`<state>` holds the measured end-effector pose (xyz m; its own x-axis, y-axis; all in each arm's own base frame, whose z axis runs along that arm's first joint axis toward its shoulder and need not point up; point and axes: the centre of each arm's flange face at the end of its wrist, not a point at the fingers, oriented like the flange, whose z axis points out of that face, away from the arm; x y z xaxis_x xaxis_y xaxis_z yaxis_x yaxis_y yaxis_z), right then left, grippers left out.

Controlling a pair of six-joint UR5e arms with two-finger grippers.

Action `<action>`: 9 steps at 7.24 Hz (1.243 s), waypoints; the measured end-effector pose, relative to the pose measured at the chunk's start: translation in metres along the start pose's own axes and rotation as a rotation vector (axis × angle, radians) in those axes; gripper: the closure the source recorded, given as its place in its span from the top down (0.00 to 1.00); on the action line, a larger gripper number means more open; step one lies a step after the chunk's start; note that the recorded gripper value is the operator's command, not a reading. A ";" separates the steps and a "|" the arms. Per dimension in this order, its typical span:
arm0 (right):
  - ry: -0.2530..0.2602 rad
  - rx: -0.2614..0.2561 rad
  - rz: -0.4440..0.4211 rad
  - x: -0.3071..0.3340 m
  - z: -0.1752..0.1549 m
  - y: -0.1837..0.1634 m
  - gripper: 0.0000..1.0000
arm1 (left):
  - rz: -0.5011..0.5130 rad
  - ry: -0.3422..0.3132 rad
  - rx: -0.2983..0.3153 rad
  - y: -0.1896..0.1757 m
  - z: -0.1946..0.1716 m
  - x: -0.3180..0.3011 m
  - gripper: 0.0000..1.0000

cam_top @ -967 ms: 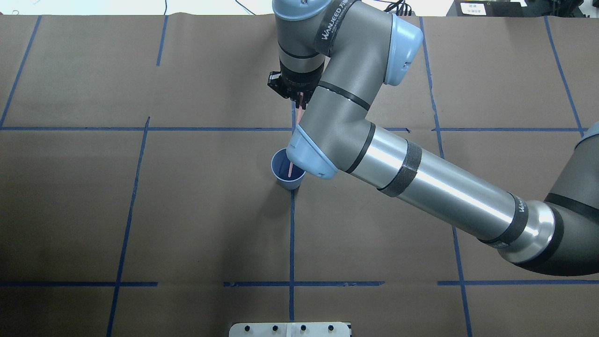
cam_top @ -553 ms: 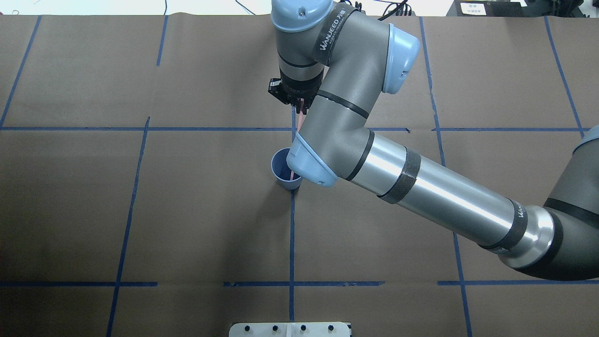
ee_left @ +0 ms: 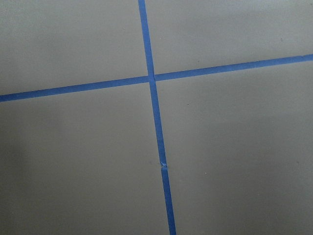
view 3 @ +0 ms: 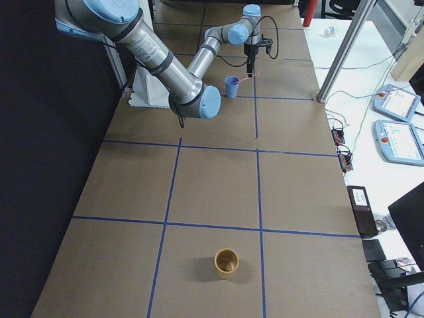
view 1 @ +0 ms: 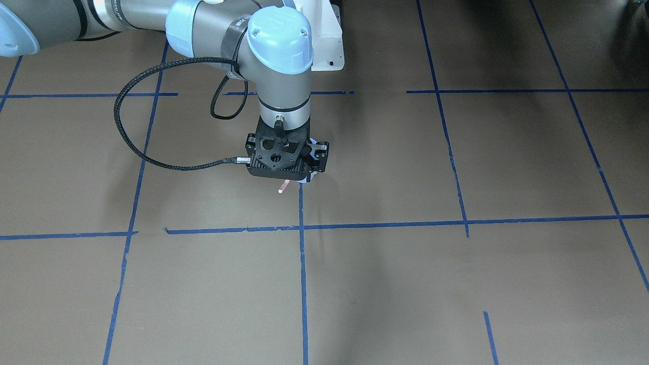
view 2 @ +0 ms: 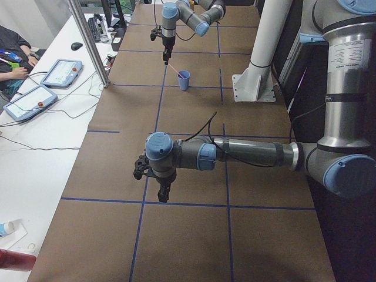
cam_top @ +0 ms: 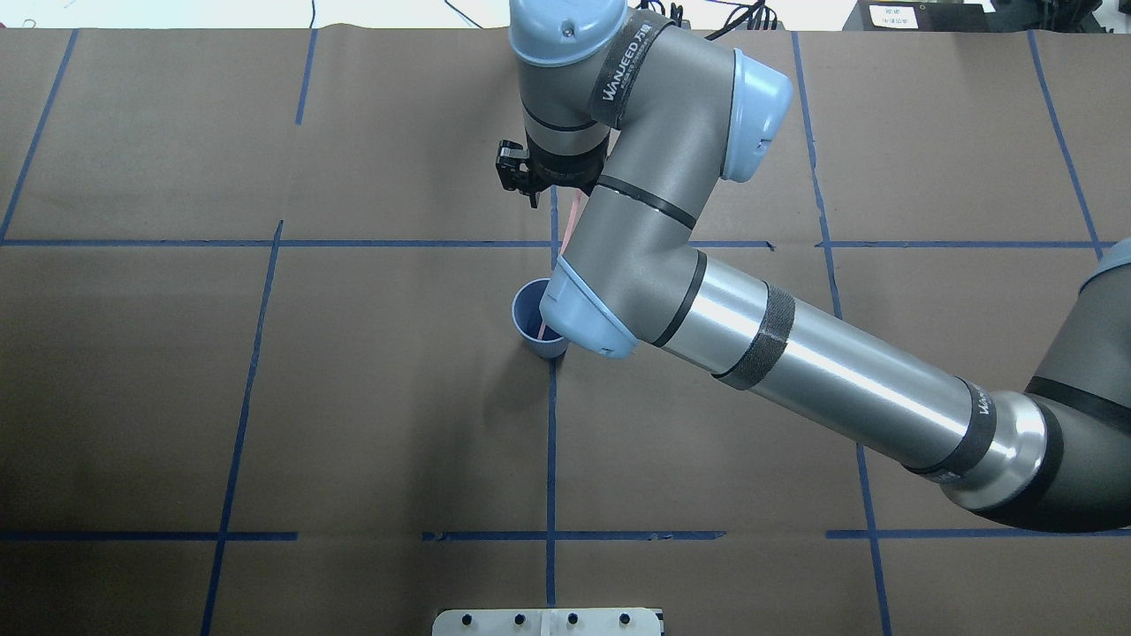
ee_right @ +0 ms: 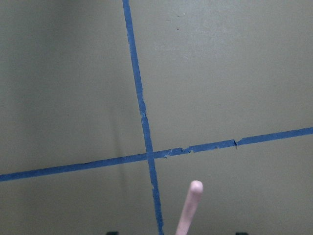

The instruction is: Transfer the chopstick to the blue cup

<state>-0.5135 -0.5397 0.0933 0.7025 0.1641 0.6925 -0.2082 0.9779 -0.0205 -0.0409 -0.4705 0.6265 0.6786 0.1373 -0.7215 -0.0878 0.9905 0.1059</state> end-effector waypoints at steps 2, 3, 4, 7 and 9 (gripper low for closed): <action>-0.009 -0.002 -0.004 0.001 -0.004 0.000 1.00 | 0.001 0.000 0.000 0.000 0.000 0.000 1.00; -0.018 -0.008 -0.012 0.007 -0.009 -0.006 1.00 | 0.001 0.000 -0.001 0.000 0.000 0.000 1.00; -0.028 -0.028 -0.030 0.023 -0.015 -0.022 1.00 | 0.000 0.000 -0.002 0.000 0.001 0.000 1.00; -0.069 -0.093 -0.118 0.134 -0.037 -0.110 1.00 | -0.004 0.001 -0.006 0.001 0.003 -0.002 1.00; -0.083 -0.111 -0.211 0.250 -0.042 -0.156 1.00 | -0.008 0.002 -0.009 0.002 0.005 -0.004 1.00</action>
<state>-0.2770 -0.6459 0.2391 0.6630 -0.0521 0.7468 0.0163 0.9983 0.0552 -0.0402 -0.4696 0.6327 0.6777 0.1292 -0.7239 -0.0887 0.9916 0.0939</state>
